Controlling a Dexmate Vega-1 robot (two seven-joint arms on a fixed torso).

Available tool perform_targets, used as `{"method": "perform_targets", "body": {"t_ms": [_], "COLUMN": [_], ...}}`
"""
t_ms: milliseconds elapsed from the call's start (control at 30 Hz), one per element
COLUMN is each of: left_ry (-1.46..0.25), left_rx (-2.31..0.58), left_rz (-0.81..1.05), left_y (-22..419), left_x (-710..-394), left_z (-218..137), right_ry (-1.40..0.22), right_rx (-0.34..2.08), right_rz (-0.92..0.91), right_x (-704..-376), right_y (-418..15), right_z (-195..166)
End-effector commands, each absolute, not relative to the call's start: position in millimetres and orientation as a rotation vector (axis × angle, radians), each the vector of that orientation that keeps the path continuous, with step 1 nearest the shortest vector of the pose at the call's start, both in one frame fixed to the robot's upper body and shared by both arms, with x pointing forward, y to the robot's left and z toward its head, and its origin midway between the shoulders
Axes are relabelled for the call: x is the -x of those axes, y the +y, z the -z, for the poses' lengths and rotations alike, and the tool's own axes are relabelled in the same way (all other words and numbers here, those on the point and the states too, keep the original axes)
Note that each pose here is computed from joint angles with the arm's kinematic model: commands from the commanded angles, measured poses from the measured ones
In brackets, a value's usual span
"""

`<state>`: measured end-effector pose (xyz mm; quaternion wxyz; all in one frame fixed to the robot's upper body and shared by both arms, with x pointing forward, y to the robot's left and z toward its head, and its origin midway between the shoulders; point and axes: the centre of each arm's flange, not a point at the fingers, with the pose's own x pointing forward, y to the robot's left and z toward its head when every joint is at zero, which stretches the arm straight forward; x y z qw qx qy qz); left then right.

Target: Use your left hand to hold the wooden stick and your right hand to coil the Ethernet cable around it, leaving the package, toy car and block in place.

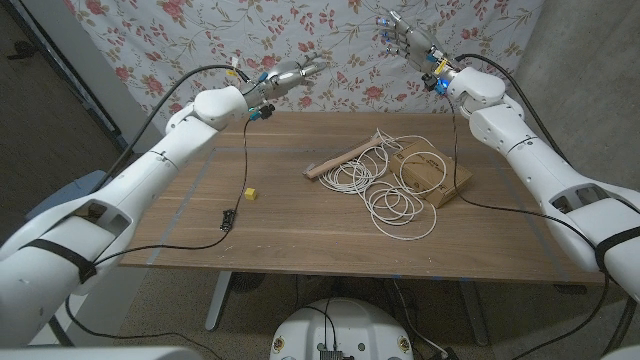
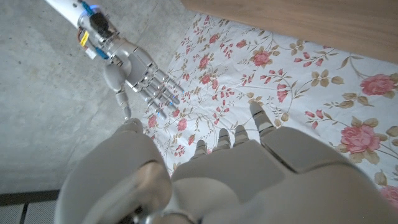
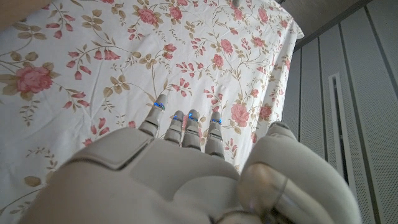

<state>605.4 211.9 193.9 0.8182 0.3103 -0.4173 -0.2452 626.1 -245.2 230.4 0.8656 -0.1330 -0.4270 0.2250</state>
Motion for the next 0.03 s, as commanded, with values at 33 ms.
{"method": "perform_targets", "body": {"t_ms": [33], "left_ry": [-1.015], "left_rx": [-0.412], "left_rz": [0.502], "left_y": [240.6], "left_x": [-612.9], "left_z": [-172.3], "right_ry": [-0.873], "right_rx": [0.129], "right_rz": [-0.415], "right_x": [-654.7], "right_y": [-251.5], "right_z": [-192.6]}}
